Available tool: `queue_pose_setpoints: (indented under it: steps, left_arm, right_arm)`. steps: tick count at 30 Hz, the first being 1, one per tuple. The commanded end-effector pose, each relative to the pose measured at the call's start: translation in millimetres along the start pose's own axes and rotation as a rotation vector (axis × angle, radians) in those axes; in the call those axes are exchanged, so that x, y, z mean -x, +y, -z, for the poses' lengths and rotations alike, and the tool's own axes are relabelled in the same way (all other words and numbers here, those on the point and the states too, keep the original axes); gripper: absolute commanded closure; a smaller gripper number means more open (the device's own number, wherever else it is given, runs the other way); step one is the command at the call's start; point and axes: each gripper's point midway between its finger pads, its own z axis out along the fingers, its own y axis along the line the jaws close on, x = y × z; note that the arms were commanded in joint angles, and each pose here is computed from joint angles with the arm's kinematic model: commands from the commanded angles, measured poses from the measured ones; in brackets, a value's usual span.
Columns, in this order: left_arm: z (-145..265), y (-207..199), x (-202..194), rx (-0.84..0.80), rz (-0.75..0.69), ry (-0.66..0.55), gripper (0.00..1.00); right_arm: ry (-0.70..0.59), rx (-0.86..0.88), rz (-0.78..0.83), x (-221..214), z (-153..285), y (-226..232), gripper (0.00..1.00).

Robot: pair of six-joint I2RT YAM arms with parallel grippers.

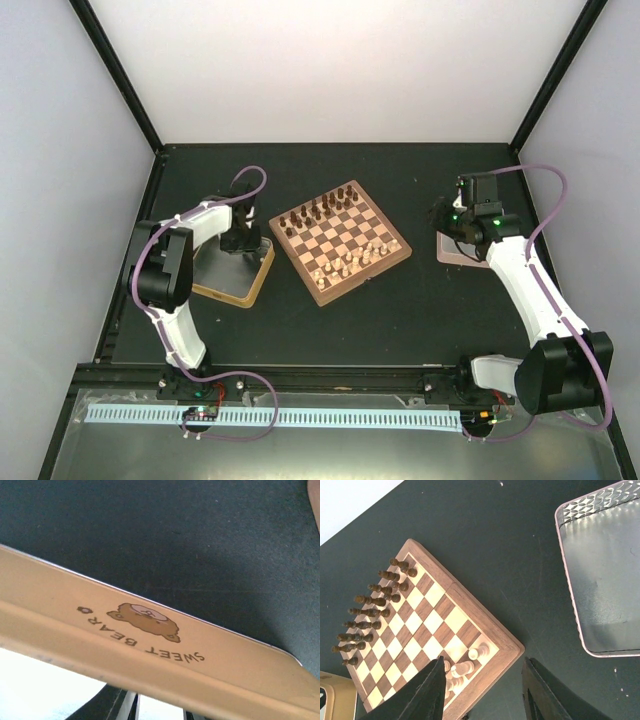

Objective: Set up the chess pieces on the board
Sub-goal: Pick up the chess piece from the storage box.

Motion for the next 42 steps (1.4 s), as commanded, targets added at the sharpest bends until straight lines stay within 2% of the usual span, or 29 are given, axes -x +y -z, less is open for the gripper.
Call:
queue_pose_setpoints:
  steps: [1,6,15,22,28,33,37,42]
  left_arm:
    - [3.7,-5.1,20.7,-0.022,-0.088,-0.045,0.80]
    - [4.0,-1.3,24.7,0.012,-0.166,-0.029,0.85]
    - [-5.5,-3.0,27.7,0.008,-0.223,-0.034,0.78]
    - [-3.4,-7.5,28.0,-0.020,-0.228,-0.042,0.98]
    - [33.4,-11.6,7.3,-0.065,-0.228,-0.027,0.98]
    - [83.6,-36.3,-16.3,-0.255,-0.270,-0.061,0.99]
    - [143.7,-85.9,-20.9,-0.581,-0.376,-0.182,0.98]
    - [235.4,-150.6,-25.1,-0.979,-0.538,-0.363,0.98]
  right_arm:
    - [-0.020,0.022,-0.001,8.2,7.2,10.0,0.57]
    - [-0.013,0.029,-0.001,7.3,7.8,12.1,0.60]
    - [-0.014,0.037,0.005,7.4,9.6,15.5,0.61]
    - [-0.021,0.035,0.010,7.6,12.0,14.9,0.61]
    - [0.019,0.127,0.049,2.2,7.9,33.3,0.60]
    - [0.126,0.328,0.140,-18.2,0.9,76.3,0.53]
    - [0.191,0.499,0.284,-37.0,5.3,126.3,0.42]
    - [0.294,0.771,0.466,-62.4,31.2,192.2,0.34]
